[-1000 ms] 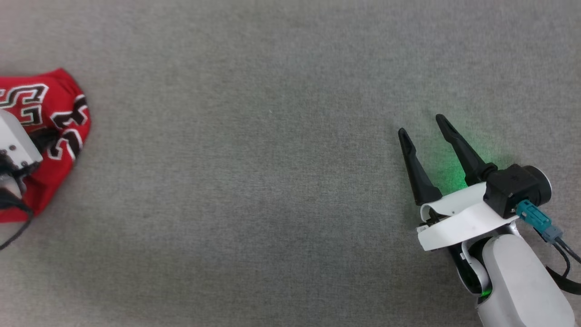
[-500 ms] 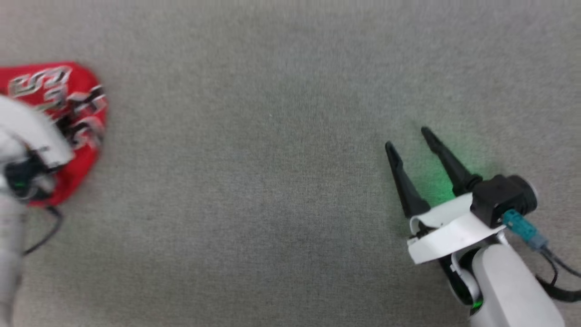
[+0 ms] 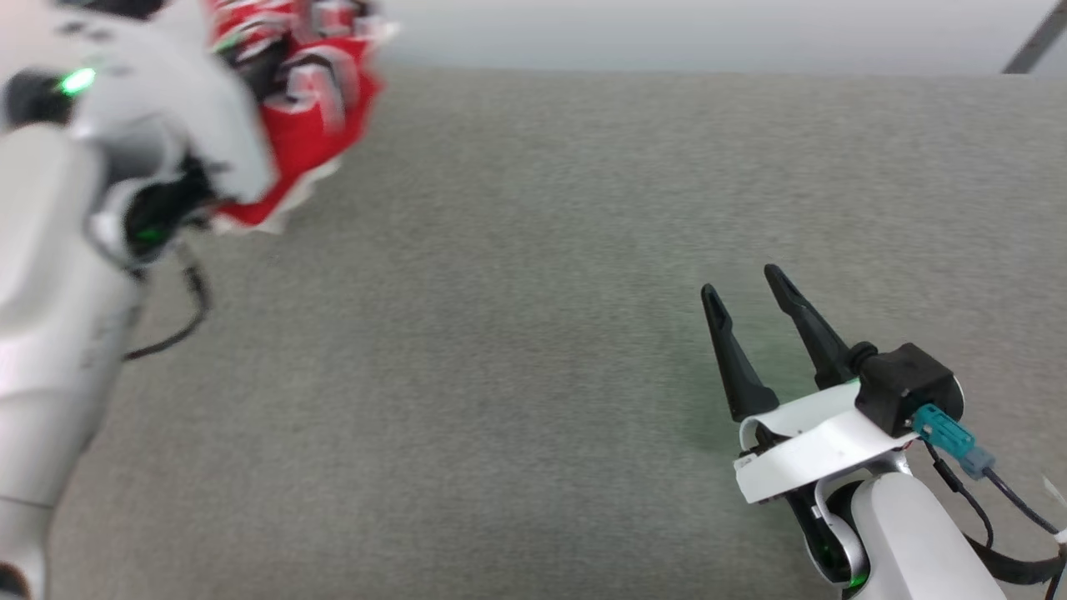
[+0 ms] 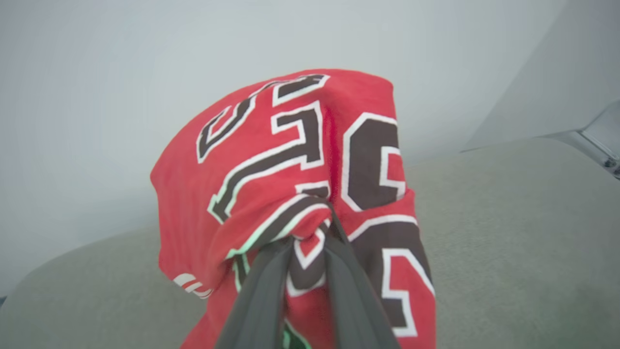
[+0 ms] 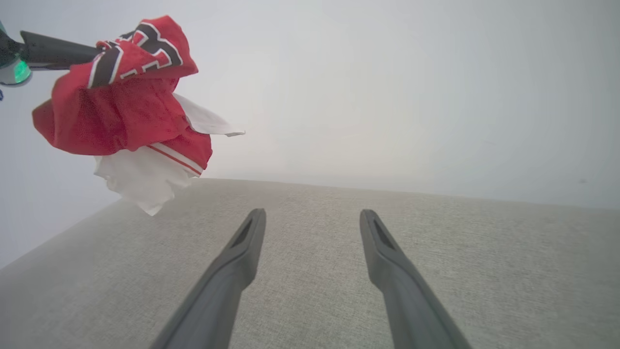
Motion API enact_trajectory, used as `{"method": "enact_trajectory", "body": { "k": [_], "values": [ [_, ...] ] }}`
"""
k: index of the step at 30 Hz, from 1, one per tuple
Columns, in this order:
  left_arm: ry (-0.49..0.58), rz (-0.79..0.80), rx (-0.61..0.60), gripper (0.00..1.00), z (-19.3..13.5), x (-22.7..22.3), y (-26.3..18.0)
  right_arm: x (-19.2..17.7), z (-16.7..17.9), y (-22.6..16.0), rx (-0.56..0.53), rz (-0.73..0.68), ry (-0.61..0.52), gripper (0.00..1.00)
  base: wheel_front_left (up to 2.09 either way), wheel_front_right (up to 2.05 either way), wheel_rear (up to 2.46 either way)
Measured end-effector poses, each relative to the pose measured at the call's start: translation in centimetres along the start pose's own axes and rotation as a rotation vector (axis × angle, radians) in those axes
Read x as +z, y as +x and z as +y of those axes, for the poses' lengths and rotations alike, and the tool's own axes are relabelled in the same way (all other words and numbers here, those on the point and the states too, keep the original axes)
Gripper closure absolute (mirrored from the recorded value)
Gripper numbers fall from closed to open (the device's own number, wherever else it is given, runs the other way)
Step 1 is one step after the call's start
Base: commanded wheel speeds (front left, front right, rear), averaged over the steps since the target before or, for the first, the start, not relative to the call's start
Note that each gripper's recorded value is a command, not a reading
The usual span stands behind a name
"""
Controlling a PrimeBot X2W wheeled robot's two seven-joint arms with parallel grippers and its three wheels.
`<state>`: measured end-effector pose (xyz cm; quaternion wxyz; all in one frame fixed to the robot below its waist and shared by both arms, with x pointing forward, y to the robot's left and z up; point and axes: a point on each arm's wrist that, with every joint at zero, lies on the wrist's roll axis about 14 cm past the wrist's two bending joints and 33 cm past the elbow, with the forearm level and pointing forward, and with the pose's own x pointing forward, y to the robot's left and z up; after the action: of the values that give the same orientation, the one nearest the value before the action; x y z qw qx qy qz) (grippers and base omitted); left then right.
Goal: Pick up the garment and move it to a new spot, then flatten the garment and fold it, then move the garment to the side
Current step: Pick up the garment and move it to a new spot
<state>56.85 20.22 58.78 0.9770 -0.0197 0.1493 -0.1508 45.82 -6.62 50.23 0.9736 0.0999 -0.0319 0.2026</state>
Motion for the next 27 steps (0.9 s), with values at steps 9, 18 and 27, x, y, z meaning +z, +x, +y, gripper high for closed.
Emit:
{"method": "enact_trajectory", "body": {
  "k": [9, 18, 27],
  "values": [
    [0.225, -0.1, -0.479, 1.0, -18.7, 3.2, 2.4, 2.7, -4.8, -2.6, -0.17, -0.073, -0.001, 0.0, 0.0, 0.0, 0.0],
    [0.219, -0.027, -0.832, 1.0, -30.8, -4.5, 3.3, 3.8, -10.8, -6.2, -0.37, -0.097, -0.018, 0.0, 0.0, 0.0, 0.0],
    [0.225, 0.264, -0.859, 1.0, -30.1, -13.3, 5.8, 3.8, -14.1, -9.3, -0.497, -0.093, 0.002, 0.0, 0.0, 0.0, 0.0]
  ]
}}
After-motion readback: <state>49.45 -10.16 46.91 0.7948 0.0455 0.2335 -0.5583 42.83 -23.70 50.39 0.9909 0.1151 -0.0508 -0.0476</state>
